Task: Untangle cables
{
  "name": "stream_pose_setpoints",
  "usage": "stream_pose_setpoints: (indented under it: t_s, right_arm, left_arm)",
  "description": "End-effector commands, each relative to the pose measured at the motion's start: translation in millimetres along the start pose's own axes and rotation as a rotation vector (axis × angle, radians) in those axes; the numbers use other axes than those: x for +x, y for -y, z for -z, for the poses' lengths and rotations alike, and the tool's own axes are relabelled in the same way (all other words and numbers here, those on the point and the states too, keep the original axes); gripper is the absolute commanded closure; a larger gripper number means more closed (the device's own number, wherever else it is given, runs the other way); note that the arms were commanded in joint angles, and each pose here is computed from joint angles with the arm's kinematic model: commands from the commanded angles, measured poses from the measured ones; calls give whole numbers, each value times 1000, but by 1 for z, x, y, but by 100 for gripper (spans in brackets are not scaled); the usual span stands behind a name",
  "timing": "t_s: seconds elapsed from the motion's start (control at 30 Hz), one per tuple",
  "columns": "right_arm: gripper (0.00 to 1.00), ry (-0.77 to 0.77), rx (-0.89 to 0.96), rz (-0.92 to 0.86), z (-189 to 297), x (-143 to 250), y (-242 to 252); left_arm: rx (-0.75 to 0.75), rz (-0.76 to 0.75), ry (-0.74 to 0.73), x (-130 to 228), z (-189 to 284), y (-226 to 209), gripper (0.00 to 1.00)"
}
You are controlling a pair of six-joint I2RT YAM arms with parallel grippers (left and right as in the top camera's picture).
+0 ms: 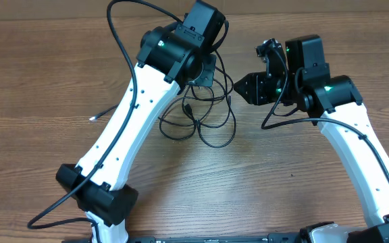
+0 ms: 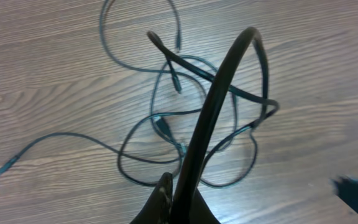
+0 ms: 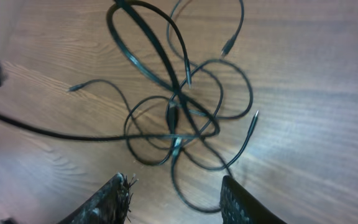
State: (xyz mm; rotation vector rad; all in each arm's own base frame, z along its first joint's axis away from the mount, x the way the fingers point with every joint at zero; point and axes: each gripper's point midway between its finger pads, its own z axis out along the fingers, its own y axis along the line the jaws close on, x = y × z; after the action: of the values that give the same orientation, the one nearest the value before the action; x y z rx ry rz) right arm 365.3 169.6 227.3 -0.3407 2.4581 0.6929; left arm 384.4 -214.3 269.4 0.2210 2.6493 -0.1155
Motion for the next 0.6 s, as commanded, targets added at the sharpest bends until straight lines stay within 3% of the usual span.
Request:
stream_pose_setpoints:
  t_s: [0.0, 0.23, 0.37, 0.47, 0.57]
  right_arm:
    - [54, 63, 27, 93, 10, -16, -7]
    - [50, 108, 2, 156, 7, -27, -21]
    - [51, 115, 0, 162, 7, -28, -22]
    - [61, 115, 0, 162, 7, -28, -22]
    - [81, 113, 0, 160, 7, -28, -22]
  left_arm:
    - [132, -22, 88, -6, 51, 15, 96]
    - [287, -53, 73, 4, 74, 36, 96]
    - [298, -54, 80, 5, 79, 36, 96]
    - [298, -54, 81, 5, 79, 36, 96]
    - [292, -57, 84, 4, 79, 35, 96]
